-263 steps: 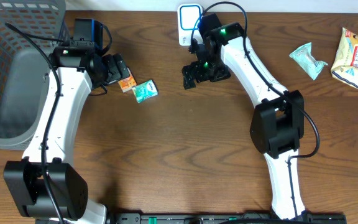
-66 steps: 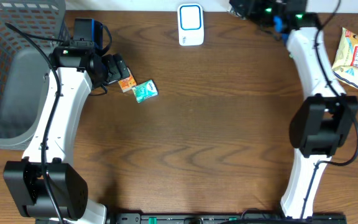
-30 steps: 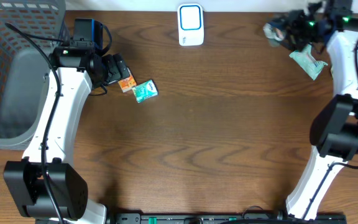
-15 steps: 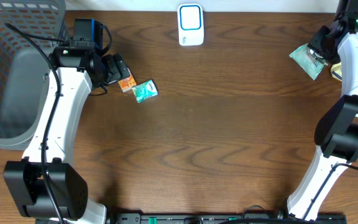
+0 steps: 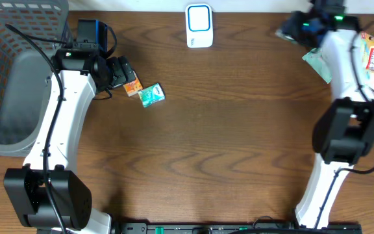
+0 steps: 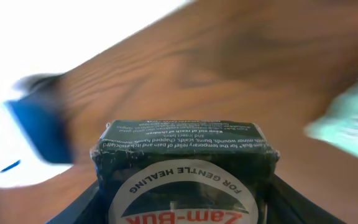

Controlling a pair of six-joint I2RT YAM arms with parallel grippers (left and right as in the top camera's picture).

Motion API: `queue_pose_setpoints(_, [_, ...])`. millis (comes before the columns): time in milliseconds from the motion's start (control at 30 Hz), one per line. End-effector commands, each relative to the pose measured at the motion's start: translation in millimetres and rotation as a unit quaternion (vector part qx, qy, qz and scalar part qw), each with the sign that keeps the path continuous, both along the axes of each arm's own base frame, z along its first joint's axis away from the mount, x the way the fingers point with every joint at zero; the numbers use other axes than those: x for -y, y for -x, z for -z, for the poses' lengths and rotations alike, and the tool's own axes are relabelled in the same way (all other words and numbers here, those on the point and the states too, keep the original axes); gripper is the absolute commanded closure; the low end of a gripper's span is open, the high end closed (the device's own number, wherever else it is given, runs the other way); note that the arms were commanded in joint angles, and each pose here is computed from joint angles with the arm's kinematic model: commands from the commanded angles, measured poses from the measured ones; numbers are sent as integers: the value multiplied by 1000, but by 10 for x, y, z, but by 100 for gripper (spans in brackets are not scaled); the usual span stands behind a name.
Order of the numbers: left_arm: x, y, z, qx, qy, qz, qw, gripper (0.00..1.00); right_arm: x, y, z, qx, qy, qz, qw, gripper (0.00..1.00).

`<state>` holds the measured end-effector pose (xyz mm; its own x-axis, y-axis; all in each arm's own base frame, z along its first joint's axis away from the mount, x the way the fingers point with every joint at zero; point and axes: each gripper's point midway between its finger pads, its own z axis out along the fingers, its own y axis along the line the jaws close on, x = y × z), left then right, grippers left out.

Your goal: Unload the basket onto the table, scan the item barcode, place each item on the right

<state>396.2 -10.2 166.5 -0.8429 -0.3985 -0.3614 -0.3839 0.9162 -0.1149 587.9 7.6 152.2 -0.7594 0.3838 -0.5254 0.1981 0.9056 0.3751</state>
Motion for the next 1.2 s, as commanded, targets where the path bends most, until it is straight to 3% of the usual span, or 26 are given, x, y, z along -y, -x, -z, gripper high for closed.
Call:
queue_pose_setpoints(0, [-36, -7, 3, -1, -7, -1, 1000, 0, -670, -82, -128, 45, 20, -84, 995, 70])
queue_pose_setpoints(300, [-36, -7, 3, -1, -7, -1, 1000, 0, -1490, -424, -518, 190, 130, -87, 969, 71])
queue_pose_setpoints(500, [-36, -7, 3, -1, -7, -1, 1000, 0, -2083, -598, -457, 268, 148, -128, 943, 62])
queue_pose_setpoints(900, [-36, -7, 3, -1, -7, -1, 1000, 0, -2520, -719, -214, 322, 136, -129, 928, 62])
queue_pose_setpoints(1167, [-36, -7, 3, -1, -7, -1, 1000, 0, -2279, -776, -412, 328, 130, -99, 930, 62])
